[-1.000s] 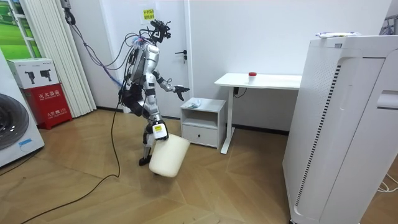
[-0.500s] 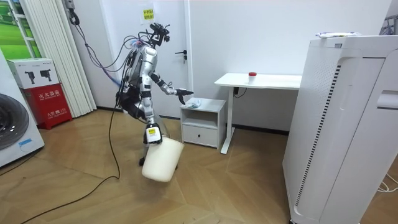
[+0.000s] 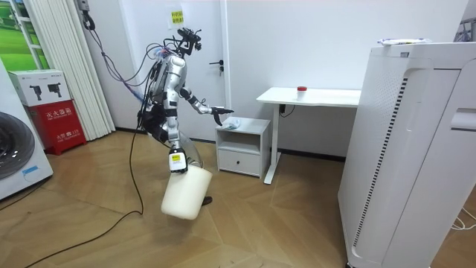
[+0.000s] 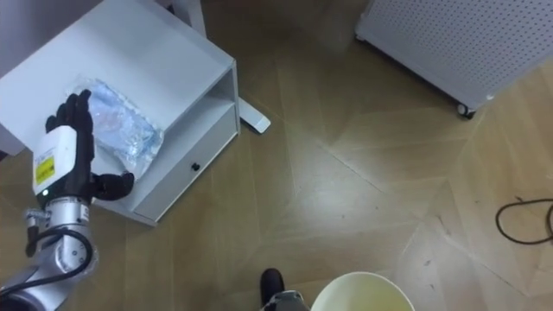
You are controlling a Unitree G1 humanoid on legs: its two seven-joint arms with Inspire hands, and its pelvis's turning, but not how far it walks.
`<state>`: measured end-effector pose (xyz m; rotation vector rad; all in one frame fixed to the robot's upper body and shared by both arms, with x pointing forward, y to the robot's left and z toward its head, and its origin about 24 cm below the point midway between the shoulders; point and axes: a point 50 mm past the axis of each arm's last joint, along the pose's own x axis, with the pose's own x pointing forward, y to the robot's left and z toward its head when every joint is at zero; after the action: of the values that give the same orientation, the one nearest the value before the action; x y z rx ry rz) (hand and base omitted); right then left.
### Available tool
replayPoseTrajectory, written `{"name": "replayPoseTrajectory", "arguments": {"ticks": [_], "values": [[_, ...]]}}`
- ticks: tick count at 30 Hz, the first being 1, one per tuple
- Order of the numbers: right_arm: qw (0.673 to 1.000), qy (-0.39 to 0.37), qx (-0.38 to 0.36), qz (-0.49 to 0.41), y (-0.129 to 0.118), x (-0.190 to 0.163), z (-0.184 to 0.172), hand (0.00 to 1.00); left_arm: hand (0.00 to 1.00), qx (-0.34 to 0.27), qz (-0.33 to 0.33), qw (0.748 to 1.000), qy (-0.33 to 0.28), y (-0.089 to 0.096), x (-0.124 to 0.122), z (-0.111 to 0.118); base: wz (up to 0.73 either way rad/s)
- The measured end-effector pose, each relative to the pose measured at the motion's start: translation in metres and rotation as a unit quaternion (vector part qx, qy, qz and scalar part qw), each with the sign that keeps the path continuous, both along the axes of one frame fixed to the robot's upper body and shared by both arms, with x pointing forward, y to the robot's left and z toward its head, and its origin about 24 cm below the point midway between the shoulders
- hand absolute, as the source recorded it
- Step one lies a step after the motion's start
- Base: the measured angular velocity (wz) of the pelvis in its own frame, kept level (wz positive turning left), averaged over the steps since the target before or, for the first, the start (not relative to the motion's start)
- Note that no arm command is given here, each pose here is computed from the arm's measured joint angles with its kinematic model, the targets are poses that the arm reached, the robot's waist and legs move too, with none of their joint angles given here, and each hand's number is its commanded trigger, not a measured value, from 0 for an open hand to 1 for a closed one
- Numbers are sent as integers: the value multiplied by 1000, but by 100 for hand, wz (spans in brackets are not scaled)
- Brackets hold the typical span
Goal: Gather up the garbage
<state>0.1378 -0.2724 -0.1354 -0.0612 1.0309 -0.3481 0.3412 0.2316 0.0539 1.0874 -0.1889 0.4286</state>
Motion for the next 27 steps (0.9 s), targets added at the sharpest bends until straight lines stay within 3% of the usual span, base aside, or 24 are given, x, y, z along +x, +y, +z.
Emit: {"name": "replayPoseTrajectory", "arguments": {"ticks": [11, 18, 27], "values": [[999, 18, 9, 37, -5, -1, 1, 100, 0, 107, -28, 993, 31, -1, 5, 1, -3], [999, 23, 19, 44, -5, -1, 3, 100, 0, 119, -32, 991, 57, -3, 8, 1, -1], [996, 43, 24, 69, -6, -9, 1, 100, 0, 125, -19, 981, 148, 7, 6, -14, -1]]}}
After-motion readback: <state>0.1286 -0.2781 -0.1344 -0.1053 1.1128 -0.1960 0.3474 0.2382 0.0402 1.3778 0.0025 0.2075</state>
